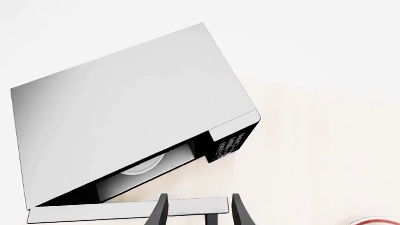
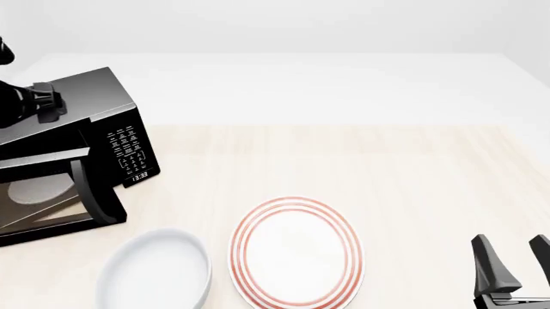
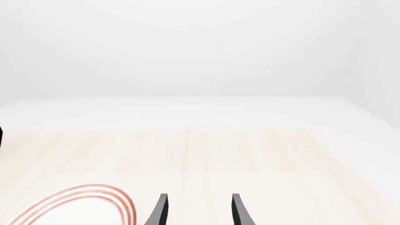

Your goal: Open the microwave.

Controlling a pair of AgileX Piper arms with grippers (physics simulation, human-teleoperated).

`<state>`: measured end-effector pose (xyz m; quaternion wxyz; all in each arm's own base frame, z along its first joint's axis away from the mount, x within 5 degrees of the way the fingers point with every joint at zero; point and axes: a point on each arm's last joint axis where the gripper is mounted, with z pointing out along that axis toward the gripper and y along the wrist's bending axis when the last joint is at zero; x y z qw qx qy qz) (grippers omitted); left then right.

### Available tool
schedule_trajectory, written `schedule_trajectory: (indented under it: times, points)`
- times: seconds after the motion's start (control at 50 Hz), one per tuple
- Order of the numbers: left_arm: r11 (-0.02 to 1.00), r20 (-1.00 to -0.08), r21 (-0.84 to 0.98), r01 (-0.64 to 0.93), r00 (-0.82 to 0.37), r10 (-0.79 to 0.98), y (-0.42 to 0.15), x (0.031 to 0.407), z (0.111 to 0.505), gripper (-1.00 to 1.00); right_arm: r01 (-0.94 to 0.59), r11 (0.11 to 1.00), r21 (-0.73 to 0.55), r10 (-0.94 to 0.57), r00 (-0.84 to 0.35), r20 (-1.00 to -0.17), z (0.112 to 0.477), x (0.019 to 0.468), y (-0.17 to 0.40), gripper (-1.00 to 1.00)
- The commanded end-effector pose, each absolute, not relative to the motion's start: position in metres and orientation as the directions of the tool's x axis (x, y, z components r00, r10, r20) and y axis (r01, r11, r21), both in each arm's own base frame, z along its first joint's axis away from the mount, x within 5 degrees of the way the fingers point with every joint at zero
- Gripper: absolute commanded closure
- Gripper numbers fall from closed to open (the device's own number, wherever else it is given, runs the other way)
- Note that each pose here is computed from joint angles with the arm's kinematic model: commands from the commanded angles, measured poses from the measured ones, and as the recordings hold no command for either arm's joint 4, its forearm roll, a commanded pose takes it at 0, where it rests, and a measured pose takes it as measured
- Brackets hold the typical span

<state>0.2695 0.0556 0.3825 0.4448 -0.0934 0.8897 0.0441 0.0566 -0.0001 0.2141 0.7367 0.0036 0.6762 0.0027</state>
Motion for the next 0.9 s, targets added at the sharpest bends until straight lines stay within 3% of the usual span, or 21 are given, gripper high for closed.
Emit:
schedule_trajectory:
  times: [0.02,0.9]
  points:
    - [0.978,-0.782,-0.006,-0.21,-0.609,-0.135,0.059,0.281,0.368,-1.0,0.001,1.0,0.009,0.009,0.086,-0.996,0.214,0.057,0.0,-1.0]
    - [0.973,-0.739,-0.021,-0.232,-0.652,-0.171,0.066,0.304,0.331,-1.0,0.001,1.0,0.009,0.009,0.086,-0.996,0.214,0.057,0.0,-1.0]
